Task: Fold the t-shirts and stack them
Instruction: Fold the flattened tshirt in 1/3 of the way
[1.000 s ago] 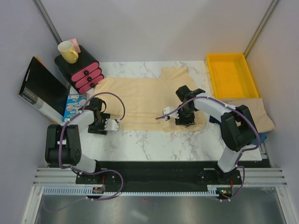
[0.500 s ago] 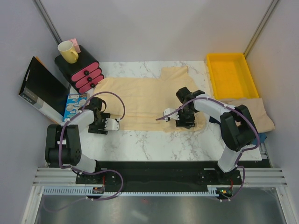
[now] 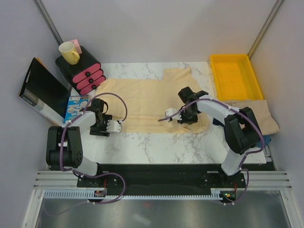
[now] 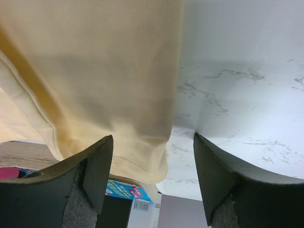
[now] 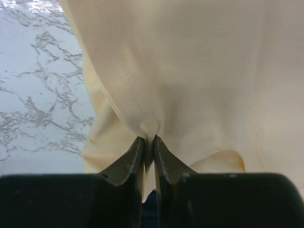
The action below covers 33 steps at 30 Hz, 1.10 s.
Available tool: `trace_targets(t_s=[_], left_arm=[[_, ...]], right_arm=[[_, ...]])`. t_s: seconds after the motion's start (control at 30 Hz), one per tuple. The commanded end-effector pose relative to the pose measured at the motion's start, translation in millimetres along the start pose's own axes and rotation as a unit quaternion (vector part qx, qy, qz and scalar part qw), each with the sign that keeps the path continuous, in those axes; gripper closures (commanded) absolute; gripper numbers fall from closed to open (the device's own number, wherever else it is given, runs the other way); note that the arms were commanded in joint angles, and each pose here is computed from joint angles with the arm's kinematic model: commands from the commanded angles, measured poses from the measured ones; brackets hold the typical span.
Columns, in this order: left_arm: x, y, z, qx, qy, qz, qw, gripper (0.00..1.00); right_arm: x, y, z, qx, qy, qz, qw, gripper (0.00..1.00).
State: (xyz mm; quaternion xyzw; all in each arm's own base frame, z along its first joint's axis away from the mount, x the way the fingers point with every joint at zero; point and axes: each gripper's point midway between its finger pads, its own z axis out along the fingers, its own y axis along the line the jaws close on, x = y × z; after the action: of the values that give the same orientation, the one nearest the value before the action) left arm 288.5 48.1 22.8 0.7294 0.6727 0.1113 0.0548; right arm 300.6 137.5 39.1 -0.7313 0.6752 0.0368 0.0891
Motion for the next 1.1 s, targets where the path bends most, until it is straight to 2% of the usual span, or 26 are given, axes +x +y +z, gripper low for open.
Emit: trace_targets(t_s=[0.0,0.2,0.67,1.07], left_arm=[[-2.1,-0.9,-0.3,0.005,-0.008,-0.017,1.000,0.25],[-4.3,-3.6,3.4,0.012,-0.011,-0.023,1.000,0.25],[-8.5,-12.9,6.9,0.021,-0.015,-0.033,0.999,0.25],[-9.4,-15.6,9.0,0.027,-0.014,-0.036,0.999,0.25]], right_arm=[[-18.9,-35.6,-50.8,0.074,-0.019,-0.027,0.997,0.81],[-28.4,-65.6,-73.2,0.117,-0.018,-0.040,0.992,0.82],[-36.9,-112.1,-37.6,0.165,-0.023,0.008,0.986,0.82],[-38.8,-153.2,-45.1,0.262,-0.026,0.037,0.964,0.84]])
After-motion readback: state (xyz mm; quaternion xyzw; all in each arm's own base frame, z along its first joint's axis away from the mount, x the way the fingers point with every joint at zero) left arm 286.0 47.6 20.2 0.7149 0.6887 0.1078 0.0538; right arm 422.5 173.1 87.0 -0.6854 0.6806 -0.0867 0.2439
